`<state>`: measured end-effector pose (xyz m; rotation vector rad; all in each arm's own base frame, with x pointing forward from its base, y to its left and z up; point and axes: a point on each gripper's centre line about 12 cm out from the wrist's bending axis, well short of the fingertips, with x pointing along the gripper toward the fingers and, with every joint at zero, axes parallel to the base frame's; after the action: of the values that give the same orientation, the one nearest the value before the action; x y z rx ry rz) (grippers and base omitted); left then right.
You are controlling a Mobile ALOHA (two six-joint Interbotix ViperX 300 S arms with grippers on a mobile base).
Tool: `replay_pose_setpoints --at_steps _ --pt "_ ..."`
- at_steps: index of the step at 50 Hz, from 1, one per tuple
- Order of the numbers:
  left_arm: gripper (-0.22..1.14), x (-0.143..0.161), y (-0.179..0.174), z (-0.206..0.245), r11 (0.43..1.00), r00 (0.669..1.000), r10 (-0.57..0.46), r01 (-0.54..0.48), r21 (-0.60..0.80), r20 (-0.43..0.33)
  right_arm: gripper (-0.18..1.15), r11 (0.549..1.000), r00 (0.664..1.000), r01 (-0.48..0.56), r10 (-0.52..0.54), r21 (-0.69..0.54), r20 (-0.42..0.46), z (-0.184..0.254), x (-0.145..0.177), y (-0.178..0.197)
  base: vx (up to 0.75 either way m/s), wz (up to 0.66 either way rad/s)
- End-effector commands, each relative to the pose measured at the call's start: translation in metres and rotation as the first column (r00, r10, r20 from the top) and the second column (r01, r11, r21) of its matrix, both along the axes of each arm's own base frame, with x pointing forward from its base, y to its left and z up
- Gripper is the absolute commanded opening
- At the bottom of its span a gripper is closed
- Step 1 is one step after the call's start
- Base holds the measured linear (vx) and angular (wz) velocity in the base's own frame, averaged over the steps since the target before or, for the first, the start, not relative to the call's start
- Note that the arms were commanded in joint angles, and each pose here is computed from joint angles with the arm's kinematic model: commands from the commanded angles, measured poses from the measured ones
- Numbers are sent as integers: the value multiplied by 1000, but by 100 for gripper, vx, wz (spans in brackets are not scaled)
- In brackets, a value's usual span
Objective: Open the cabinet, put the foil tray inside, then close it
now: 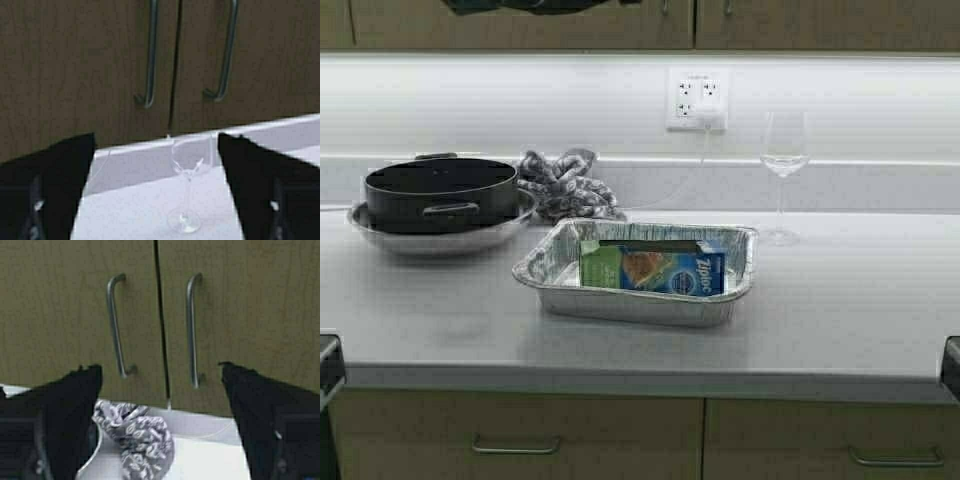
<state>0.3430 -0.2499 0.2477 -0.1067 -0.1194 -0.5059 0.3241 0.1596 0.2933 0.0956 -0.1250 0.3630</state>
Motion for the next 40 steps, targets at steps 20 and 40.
replay_pose_setpoints --at_steps 20,40 --pt "101 97 -58 17 985 988 95 -76 -152 122 101 980 977 197 -196 -5 88 28 98 31 0 0" --pt "86 110 -60 18 982 985 109 -87 -167 130 86 979 978 202 -201 -12 47 15 120 36 0 0"
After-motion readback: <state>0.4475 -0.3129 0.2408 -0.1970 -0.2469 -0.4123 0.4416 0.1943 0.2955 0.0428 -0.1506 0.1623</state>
